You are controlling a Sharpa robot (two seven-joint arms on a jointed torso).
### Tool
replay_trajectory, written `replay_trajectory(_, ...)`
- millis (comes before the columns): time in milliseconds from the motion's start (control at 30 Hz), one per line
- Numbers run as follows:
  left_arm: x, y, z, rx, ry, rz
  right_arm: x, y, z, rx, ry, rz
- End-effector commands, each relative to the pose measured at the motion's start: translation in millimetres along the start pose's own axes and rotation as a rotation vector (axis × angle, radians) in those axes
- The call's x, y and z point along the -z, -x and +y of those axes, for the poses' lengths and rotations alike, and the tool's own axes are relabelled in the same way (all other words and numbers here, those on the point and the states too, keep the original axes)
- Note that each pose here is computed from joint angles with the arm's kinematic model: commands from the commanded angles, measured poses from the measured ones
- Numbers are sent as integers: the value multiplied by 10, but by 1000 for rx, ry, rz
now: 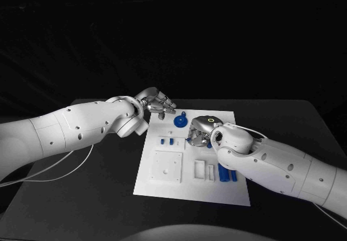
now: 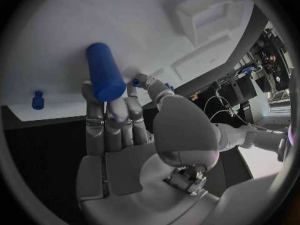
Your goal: Assemble the parts on the task board
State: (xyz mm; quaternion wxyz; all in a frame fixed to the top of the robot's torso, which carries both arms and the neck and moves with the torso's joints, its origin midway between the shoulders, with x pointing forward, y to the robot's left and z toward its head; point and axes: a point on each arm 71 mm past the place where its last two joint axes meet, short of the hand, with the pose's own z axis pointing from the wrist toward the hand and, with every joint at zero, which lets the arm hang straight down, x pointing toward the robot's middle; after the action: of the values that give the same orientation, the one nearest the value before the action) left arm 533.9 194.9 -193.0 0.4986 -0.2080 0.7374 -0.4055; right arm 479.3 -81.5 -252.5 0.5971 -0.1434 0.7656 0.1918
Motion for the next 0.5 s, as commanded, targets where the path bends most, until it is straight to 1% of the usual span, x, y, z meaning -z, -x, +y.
replay_trajectory(33, -2, -8, -16, 0, -6, 12, 13, -84, 20, 46, 12, 32)
replay_trajectory(333, -4, -10, -16, -1, -6, 14, 17, -130, 27, 67, 13, 37)
replay_trajectory(500, -5, -11, -16, -3, -5, 15, 18, -150, 14, 79, 8, 49)
